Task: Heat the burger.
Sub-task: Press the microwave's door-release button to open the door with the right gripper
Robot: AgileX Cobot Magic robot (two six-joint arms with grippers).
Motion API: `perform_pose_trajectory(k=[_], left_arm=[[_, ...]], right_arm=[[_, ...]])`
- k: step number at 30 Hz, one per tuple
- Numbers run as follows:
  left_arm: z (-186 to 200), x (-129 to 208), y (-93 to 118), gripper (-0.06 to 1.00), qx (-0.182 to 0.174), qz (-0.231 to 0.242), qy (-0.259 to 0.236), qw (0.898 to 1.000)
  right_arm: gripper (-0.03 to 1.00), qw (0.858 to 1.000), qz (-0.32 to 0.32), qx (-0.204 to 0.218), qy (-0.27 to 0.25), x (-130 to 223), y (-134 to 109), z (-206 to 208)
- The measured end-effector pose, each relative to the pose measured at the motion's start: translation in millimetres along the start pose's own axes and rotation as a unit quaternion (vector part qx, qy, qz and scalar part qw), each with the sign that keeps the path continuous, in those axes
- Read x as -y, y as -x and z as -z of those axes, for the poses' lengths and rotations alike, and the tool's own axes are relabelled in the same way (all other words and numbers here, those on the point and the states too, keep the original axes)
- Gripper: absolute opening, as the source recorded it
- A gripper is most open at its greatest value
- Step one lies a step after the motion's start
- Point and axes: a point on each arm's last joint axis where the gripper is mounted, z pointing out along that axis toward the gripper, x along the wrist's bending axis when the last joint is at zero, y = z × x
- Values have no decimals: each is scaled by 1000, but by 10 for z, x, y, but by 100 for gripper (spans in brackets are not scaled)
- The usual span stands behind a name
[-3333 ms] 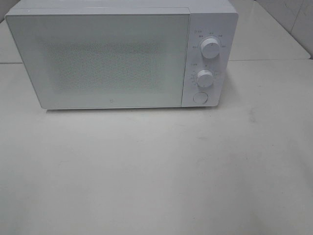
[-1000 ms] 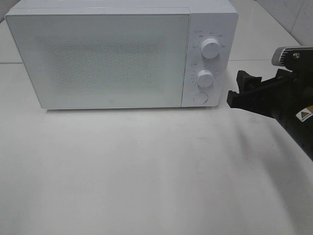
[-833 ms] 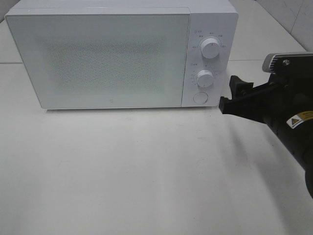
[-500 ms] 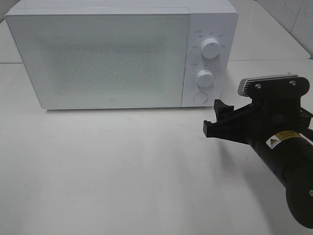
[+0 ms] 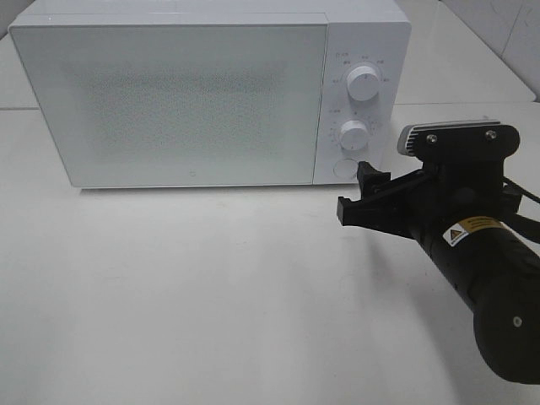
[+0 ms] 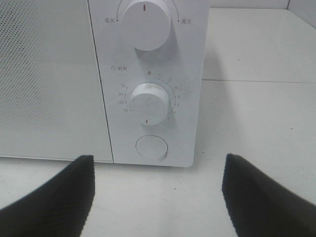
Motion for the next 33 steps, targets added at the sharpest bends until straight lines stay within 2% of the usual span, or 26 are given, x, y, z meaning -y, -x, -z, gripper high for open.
perform_pose_trajectory(k=[3, 5, 7, 8, 11, 12, 14, 15, 16, 17, 18, 19, 20, 21, 22, 24, 25, 26, 27, 28, 29, 30, 32, 33], left_arm=[[0, 0, 0, 99, 0, 0, 0, 1000], [0, 0, 0, 99, 0, 0, 0, 1000], [0, 0, 0, 99, 0, 0, 0, 1000], [0, 0, 0, 99, 0, 0, 0, 1000], [0, 0, 0, 99, 0, 0, 0, 1000], [0, 0, 0, 99, 0, 0, 0, 1000], [0, 0, 0, 99, 0, 0, 0, 1000], [0, 0, 0, 99, 0, 0, 0, 1000], [0, 0, 0, 99, 0, 0, 0, 1000], [0, 0, 0, 99, 0, 0, 0, 1000], [0, 0, 0, 99, 0, 0, 0, 1000], [0, 0, 0, 99, 0, 0, 0, 1000], [0, 0, 0, 99, 0, 0, 0, 1000], [0, 0, 0, 99, 0, 0, 0, 1000], [0, 0, 0, 99, 0, 0, 0, 1000], [0, 0, 0, 99, 0, 0, 0, 1000], [0, 0, 0, 99, 0, 0, 0, 1000], [0, 0, 0, 99, 0, 0, 0, 1000], [0, 0, 0, 99, 0, 0, 0, 1000], [0, 0, 0, 99, 0, 0, 0, 1000], [0, 0, 0, 99, 0, 0, 0, 1000], [0, 0, 0, 99, 0, 0, 0, 1000], [0, 0, 0, 99, 0, 0, 0, 1000], [0, 0, 0, 99, 0, 0, 0, 1000]], right_arm=[[71, 1000, -17, 0, -1, 1, 1, 0], [71, 998, -64, 2, -6, 11, 4, 0], [71, 997, -81, 3, -6, 12, 4, 0], [71, 993, -118, 3, -7, 14, 4, 0], [71, 991, -134, 3, -8, 16, 4, 0], [71, 984, -178, 3, -8, 16, 4, 0], [71, 980, -198, 4, -8, 16, 4, 0], [71, 967, -256, 4, -9, 18, 3, 0], [70, 947, -320, 6, -17, 33, 0, 1], [70, 947, -320, 6, -17, 33, 0, 1], [69, 938, -347, 7, -21, 40, -2, 1], [67, 913, -407, 9, -27, 52, -4, 1], [67, 913, -407, 9, -27, 52, -4, 1], [66, 897, -441, 11, -29, 56, -5, 2], [66, 897, -441, 11, -29, 56, -5, 2], [61, 834, -550, 15, -31, 62, -8, 2], [61, 834, -550, 15, -31, 62, -8, 2], [60, 820, -572, 16, -31, 62, -8, 2], [57, 796, -604, 17, -31, 63, -9, 2], [57, 796, -604, 17, -31, 63, -9, 2], [54, 777, -629, 19, -33, 69, -11, 3], [54, 777, -629, 19, -33, 69, -11, 3], [50, 753, -657, 22, -37, 74, -16, 0], [50, 753, -657, 22, -37, 74, -16, 0]])
